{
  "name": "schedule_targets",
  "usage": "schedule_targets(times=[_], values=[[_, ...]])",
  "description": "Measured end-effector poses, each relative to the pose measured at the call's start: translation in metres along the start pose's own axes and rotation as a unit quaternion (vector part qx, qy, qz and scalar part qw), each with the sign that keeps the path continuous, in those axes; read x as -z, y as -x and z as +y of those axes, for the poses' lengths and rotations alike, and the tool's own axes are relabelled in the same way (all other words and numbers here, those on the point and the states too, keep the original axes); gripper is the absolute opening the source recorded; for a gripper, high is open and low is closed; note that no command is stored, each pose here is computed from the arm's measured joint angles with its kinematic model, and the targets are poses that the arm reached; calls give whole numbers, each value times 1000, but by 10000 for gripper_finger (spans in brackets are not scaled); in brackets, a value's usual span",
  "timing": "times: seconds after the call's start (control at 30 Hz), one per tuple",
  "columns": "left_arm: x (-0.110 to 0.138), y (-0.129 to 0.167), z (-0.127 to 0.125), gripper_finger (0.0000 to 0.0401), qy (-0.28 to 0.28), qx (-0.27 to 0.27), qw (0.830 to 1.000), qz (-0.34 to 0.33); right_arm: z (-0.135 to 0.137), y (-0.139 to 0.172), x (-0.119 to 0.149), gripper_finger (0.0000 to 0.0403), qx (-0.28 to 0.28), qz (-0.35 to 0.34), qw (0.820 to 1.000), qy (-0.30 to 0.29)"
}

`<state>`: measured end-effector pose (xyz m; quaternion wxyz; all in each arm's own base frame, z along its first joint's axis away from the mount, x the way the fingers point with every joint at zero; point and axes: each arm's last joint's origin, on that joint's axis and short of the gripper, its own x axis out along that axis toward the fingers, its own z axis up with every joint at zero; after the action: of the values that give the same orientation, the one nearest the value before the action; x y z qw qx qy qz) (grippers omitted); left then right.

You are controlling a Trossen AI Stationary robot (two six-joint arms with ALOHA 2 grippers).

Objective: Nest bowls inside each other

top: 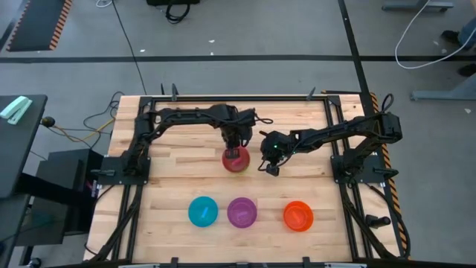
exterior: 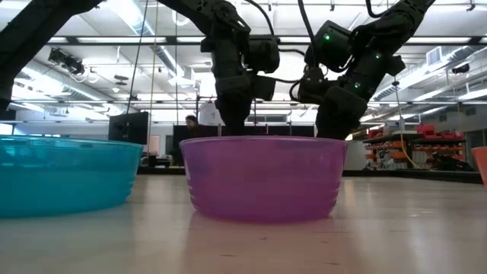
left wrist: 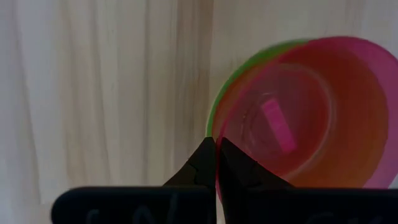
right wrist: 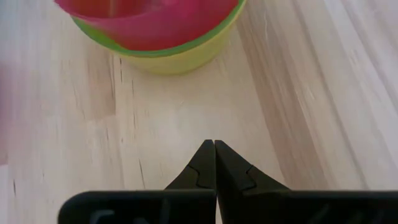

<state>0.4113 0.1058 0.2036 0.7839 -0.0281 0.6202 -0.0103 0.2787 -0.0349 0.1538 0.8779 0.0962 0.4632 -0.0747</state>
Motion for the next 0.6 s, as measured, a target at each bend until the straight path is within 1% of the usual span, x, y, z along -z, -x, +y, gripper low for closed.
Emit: schedule_targets(times=[0.3, 0.47, 0.6], values=[[1, -3, 0, 7, 1, 5, 1000, 9, 0, 0, 0, 0, 0, 2, 1000, 4], [4, -3, -2, 7, 4, 24, 1000, 20, 0, 0, 0, 0, 0, 2, 1000, 4], [4, -4, -2, 7, 6, 27, 999, 25, 0, 0, 1, 0, 0, 3, 1000, 4]])
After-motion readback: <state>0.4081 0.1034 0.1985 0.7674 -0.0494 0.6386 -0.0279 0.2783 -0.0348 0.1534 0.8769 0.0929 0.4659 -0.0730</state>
